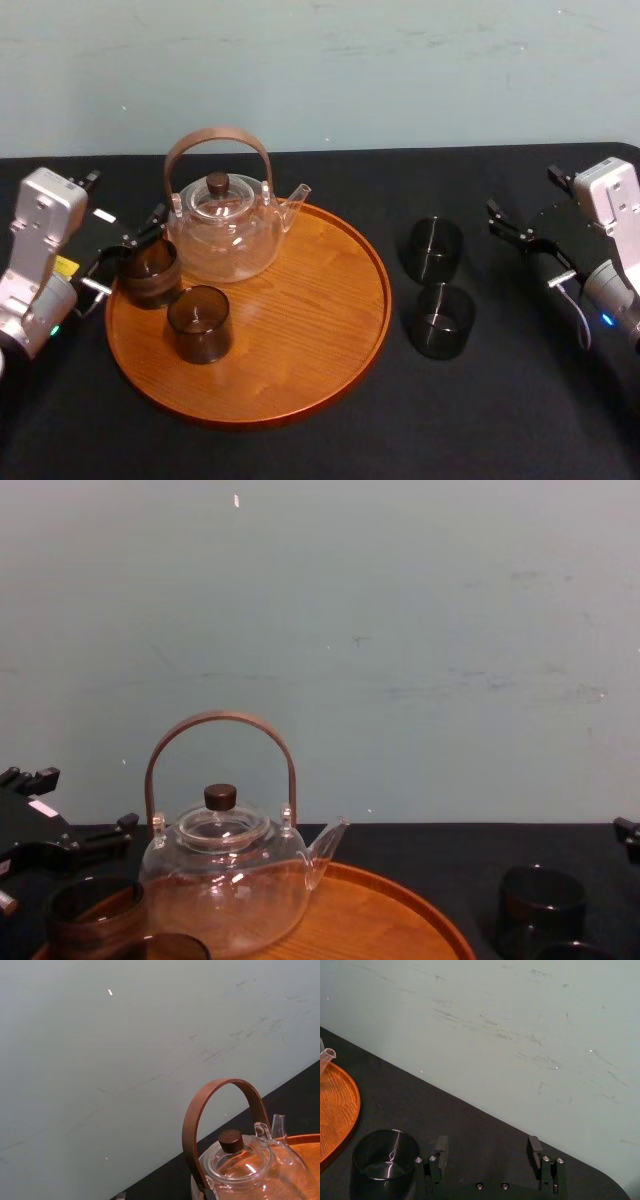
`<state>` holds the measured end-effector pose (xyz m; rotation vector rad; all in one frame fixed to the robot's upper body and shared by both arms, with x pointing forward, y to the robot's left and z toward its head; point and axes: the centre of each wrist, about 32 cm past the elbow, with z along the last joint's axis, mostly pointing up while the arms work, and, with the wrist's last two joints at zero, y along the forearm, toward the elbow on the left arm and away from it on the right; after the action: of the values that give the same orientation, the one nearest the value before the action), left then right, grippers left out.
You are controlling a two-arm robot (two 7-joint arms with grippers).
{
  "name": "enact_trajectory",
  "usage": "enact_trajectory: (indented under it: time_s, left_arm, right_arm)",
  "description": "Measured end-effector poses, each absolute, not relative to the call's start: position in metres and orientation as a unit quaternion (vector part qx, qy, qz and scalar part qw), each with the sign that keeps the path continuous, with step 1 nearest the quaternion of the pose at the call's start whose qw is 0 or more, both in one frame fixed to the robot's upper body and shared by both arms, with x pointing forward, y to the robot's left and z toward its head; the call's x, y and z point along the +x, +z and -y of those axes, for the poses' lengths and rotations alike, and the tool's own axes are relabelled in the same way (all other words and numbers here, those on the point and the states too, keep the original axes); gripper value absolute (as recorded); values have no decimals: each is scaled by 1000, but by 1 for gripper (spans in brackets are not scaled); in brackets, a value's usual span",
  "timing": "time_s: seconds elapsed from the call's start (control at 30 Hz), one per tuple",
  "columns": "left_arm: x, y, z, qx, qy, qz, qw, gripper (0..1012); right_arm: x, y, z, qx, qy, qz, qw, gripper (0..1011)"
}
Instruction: Pick up the glass from the table and place it on the tray.
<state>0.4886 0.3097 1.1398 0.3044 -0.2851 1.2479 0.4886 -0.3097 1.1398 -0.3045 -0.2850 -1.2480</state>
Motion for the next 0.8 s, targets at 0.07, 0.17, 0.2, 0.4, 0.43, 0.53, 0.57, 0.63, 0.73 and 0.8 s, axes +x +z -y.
enact_trajectory:
  time_s: [0.07,0.17,0.2,0.4,0.43,0.53,0.57,0.63,0.73,0.8]
  left_arm:
    - [489,1140,-310,141,580,132,791,1002]
    - [489,1140,-310,141,580,132,791,1001]
    - [489,1140,-310,141,580,132,791,1001]
    - [489,1140,-310,141,580,132,791,1001]
    - [489,1140,-310,141,580,132,791,1001]
    - [489,1140,-310,141,580,132,791,1001]
    - [489,1140,-310,141,580,132,791,1001]
    - [489,1140,-310,141,580,132,791,1001]
    - [489,1140,-310,141,580,132,791,1002]
    - [489,1140,-310,141,580,132,791,1001]
  right_arm:
    - [489,1140,310,-141,-580,132,791,1002]
    - [489,1140,310,-141,-580,132,791,1002]
    - [489,1140,310,-141,-580,132,791,1002]
    - [489,1140,310,-141,-580,132,791,1002]
    - [489,1140,310,-141,-580,132,791,1002]
    - [489,1140,310,-141,-580,132,791,1002]
    - [489,1140,310,-141,-580,132,791,1002]
    - [489,1140,310,-141,-580,132,791,1002]
    - [489,1140,310,-141,-580,132,791,1002]
    - [489,1140,310,-142,-580,132,791,1002]
